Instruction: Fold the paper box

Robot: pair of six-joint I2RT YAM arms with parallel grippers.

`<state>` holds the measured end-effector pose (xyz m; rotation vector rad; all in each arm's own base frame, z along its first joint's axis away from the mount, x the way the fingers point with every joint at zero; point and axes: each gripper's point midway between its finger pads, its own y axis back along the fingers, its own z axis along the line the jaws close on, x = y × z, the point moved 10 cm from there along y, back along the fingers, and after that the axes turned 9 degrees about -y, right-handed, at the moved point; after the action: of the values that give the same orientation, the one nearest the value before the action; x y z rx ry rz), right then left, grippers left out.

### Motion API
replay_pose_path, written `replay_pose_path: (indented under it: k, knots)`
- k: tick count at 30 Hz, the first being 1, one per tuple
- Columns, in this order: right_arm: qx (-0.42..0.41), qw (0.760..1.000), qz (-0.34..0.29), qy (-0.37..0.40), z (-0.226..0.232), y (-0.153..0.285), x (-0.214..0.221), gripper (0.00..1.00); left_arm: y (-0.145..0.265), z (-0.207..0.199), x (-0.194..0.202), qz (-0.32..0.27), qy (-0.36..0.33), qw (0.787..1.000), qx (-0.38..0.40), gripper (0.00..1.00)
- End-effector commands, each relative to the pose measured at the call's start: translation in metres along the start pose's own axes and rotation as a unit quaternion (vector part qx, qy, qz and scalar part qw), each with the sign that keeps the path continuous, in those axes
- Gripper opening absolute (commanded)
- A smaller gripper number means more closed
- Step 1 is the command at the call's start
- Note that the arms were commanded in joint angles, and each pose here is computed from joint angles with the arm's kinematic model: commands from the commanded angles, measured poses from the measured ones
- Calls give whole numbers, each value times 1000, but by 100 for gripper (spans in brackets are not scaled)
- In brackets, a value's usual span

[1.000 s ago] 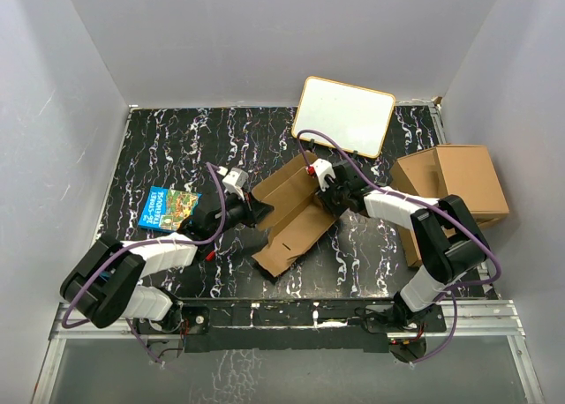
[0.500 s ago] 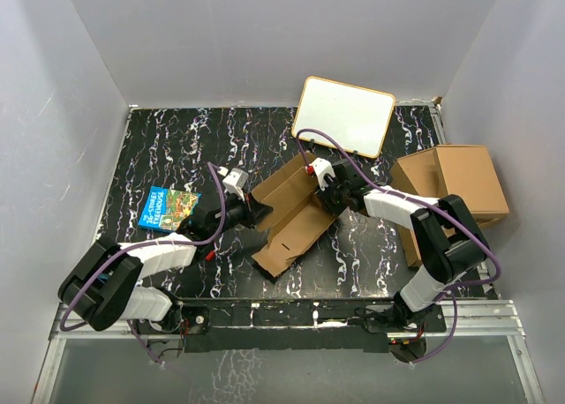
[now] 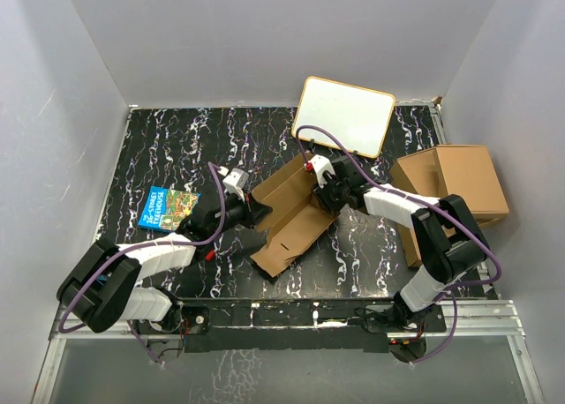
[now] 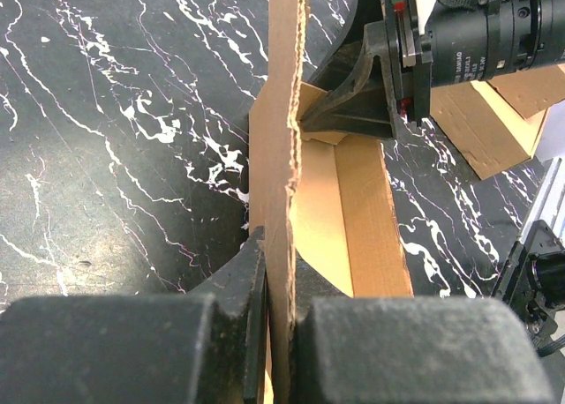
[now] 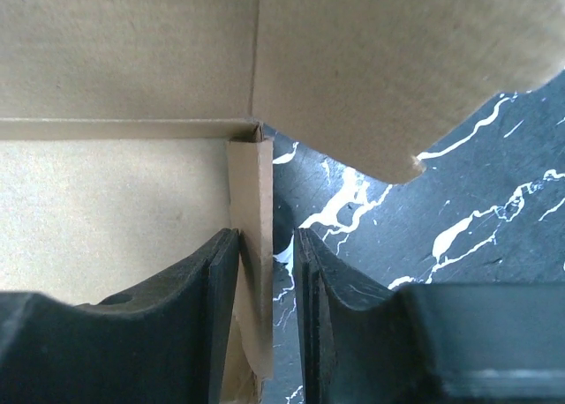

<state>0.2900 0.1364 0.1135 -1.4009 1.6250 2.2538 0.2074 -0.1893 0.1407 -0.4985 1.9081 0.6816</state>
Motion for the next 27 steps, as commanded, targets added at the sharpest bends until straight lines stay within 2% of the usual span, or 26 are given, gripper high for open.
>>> replay_pose_path:
  k: [1,6,12,13,14,15,19,27]
  knots:
    - [5,999,-52,13,-5,1,-29,35,-2,-7,-20,-29,-15,999,20,0]
    - [5,999,-37,14,-6,-4,-21,24,-4,-8,-22,-28,-16,999,20,0]
    - [23,999,-25,16,-9,-6,-14,26,-2,-7,-21,-30,-15,999,18,0]
    - [31,999,-24,16,-10,-7,-14,23,-2,-7,-21,-31,-15,999,18,0]
    - [42,999,-23,15,-11,-7,-14,14,-2,-7,-21,-29,-15,999,17,0]
    - [53,998,-20,14,-13,-7,-13,9,-1,-8,-21,-29,-15,999,18,0]
    - [80,997,-13,14,-16,-7,-10,8,-1,-8,-24,-34,-17,999,17,0]
    - [41,999,-5,13,-9,-9,-5,9,-1,-8,-24,-36,-16,999,18,0]
